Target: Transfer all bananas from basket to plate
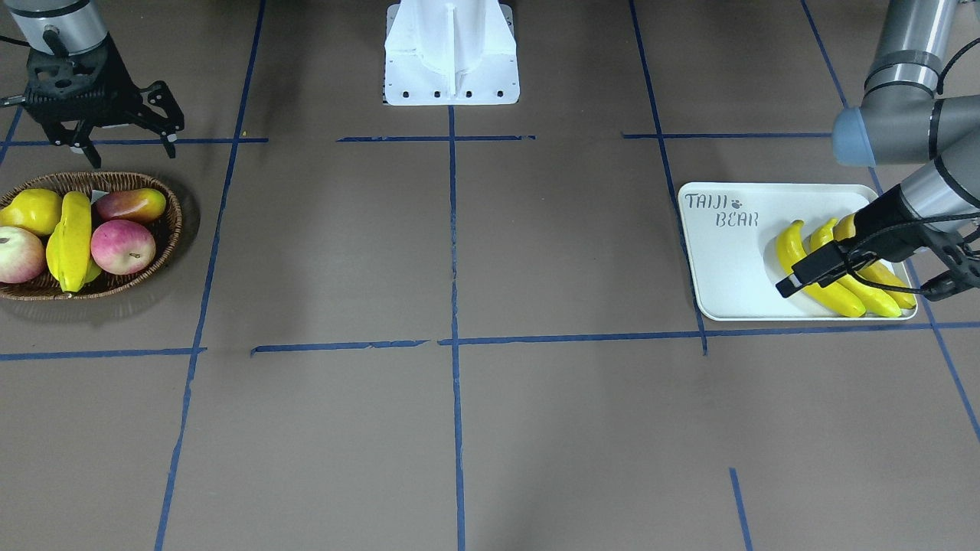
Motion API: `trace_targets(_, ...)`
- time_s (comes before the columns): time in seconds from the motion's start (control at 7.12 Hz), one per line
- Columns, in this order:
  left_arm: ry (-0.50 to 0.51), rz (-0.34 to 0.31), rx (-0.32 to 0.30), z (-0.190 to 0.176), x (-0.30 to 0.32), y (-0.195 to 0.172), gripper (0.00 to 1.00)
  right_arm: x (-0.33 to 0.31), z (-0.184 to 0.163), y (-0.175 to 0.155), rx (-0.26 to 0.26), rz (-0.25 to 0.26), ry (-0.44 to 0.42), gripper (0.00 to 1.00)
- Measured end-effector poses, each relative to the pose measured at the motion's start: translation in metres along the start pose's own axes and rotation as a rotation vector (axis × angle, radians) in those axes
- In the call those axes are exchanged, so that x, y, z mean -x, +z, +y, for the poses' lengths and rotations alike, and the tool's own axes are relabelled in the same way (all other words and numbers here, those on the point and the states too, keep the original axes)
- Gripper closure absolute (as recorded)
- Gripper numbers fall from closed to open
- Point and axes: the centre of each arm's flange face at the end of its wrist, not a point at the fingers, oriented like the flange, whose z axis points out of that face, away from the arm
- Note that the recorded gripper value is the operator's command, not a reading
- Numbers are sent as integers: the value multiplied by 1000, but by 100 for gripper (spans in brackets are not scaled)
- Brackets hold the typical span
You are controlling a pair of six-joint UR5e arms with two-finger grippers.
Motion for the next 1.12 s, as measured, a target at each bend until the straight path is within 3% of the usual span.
trace_targets(0.28, 0, -3, 2, 1, 2, 2, 0, -29, 15, 25, 25, 101, -112, 12)
trace_targets(0.56, -3, -7, 6, 2, 4, 4, 0, -51, 21, 56, 50, 199, -158, 14)
trace_targets(0.84, -4, -10, 8, 2, 6, 6, 0, -62, 23, 78, 68, 254, -166, 15)
trace_targets(1.12, -5, -11, 8, 2, 7, 6, 0, -66, 25, 91, 84, 275, -168, 15)
